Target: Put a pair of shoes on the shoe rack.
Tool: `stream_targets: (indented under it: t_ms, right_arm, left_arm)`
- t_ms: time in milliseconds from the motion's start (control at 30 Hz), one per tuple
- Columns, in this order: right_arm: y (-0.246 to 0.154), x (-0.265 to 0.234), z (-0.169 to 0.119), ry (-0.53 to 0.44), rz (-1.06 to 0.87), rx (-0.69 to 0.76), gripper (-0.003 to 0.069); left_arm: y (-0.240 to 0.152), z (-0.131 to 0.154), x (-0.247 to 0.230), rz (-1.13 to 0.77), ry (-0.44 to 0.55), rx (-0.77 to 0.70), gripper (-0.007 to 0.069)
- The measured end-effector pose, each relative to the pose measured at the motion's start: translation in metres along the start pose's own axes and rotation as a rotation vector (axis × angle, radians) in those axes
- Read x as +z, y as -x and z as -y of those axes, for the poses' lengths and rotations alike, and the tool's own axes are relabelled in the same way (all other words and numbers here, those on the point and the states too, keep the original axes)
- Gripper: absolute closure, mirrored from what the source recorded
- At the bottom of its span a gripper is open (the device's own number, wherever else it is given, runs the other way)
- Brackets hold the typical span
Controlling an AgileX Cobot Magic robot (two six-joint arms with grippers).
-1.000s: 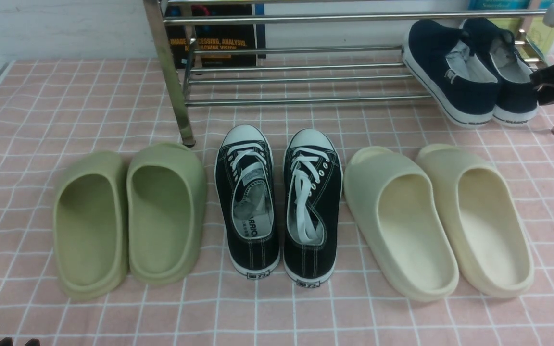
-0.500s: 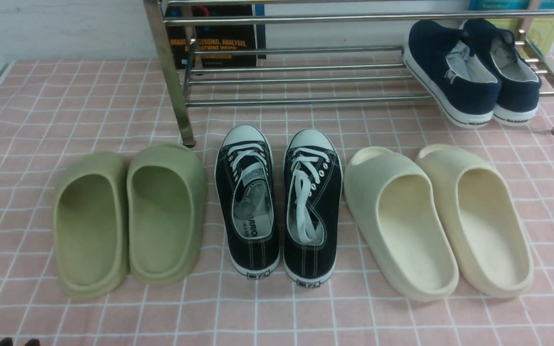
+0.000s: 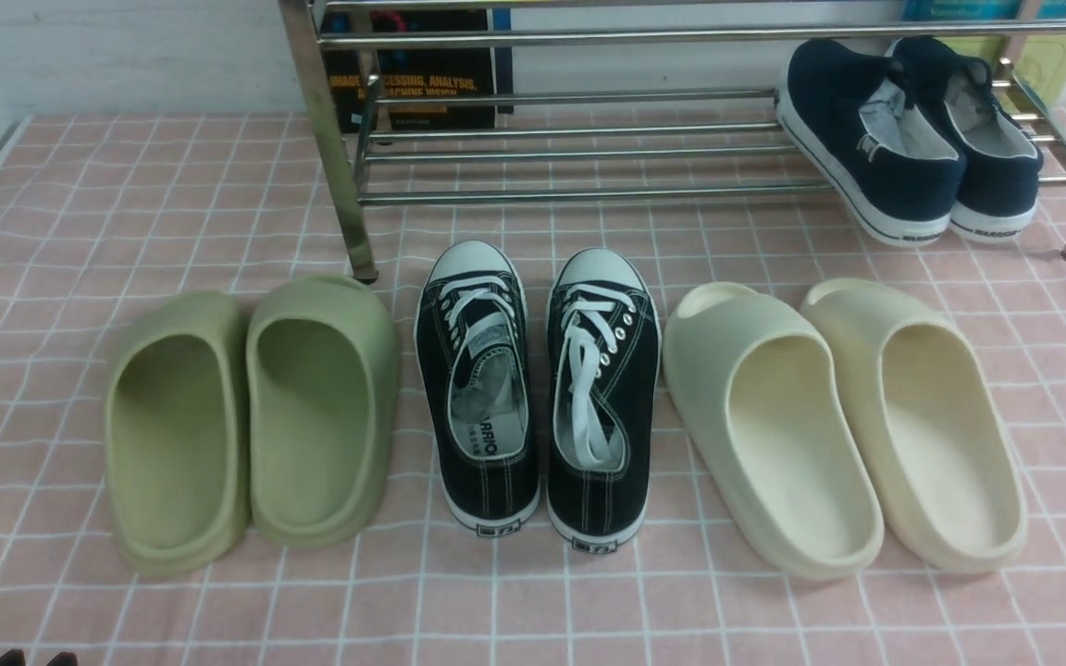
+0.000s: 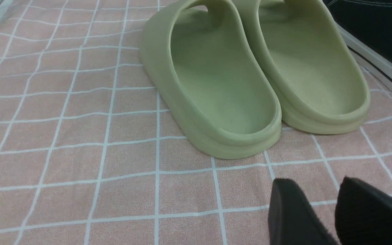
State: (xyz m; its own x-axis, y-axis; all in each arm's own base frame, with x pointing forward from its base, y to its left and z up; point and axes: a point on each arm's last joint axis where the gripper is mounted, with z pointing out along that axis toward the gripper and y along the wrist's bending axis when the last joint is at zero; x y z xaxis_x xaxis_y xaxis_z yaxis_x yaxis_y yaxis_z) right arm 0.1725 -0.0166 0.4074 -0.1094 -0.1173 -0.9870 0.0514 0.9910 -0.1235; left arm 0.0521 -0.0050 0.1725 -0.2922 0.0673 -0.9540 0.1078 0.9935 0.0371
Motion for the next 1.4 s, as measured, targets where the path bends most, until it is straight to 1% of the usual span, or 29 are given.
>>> stream_targets:
  t_ms: [33, 67, 100, 133, 167, 200, 233, 267, 300, 367, 433, 600, 833, 1067, 1233, 1400]
  right_arm:
    - [-0.009, -0.014, -0.002, -0.009, 0.028, 0.007, 0.0663]
    - [-0.012, -0.017, -0.002, -0.010, 0.031, 0.008, 0.0663]
    - [-0.038, -0.037, -0.006, -0.019, 0.048, 0.018, 0.0663]
    - [-0.041, -0.039, -0.007, -0.018, 0.047, 0.021, 0.0663]
    - [-0.053, -0.047, -0.009, -0.019, 0.048, 0.023, 0.0663]
    - [-0.078, -0.058, -0.013, -0.016, 0.029, 0.027, 0.0663]
    - [-0.089, -0.065, -0.015, -0.014, 0.029, 0.026, 0.0662]
    - [-0.106, -0.071, -0.018, -0.007, 0.004, 0.028, 0.0662]
    - [-0.109, -0.073, -0.019, -0.007, 0.010, 0.027, 0.0662]
    - [-0.137, -0.085, -0.024, 0.004, -0.009, 0.033, 0.0662]
    - [-0.152, -0.091, -0.027, 0.007, -0.003, 0.037, 0.0661]
    - [-0.172, -0.098, -0.030, 0.012, 0.011, 0.051, 0.0659]
    - [-0.198, -0.094, -0.035, 0.038, -0.064, 0.102, 0.0650]
    - [-0.212, -0.092, -0.038, 0.054, -0.126, 0.106, 0.0648]
    - [-0.235, -0.093, -0.042, 0.062, -0.163, 0.109, 0.0642]
    - [-0.239, -0.096, -0.043, 0.075, -0.166, 0.094, 0.0638]
  left_arm:
    - [0.000, 0.000, 0.000, 0.000, 0.000, 0.000, 0.0386]
    - [0.000, 0.000, 0.000, 0.000, 0.000, 0.000, 0.0386]
    - [0.000, 0.000, 0.000, 0.000, 0.000, 0.000, 0.0386]
    - [0.000, 0.000, 0.000, 0.000, 0.000, 0.000, 0.0386]
    - [0.000, 0.000, 0.000, 0.000, 0.000, 0.000, 0.0386]
    - [0.000, 0.000, 0.000, 0.000, 0.000, 0.000, 0.0386]
    - [0.000, 0.000, 0.000, 0.000, 0.000, 0.000, 0.0386]
    - [0.000, 0.000, 0.000, 0.000, 0.000, 0.000, 0.0386]
    - [0.000, 0.000, 0.000, 0.000, 0.000, 0.000, 0.0386]
    - [0.000, 0.000, 0.000, 0.000, 0.000, 0.000, 0.0386]
    - [0.000, 0.000, 0.000, 0.000, 0.000, 0.000, 0.0386]
    - [0.000, 0.000, 0.000, 0.000, 0.000, 0.000, 0.0386]
    - [0.000, 0.000, 0.000, 0.000, 0.000, 0.000, 0.0386]
    - [0.000, 0.000, 0.000, 0.000, 0.000, 0.000, 0.0386]
    - [0.000, 0.000, 0.000, 0.000, 0.000, 0.000, 0.0386]
    - [0.000, 0.000, 0.000, 0.000, 0.000, 0.000, 0.0386]
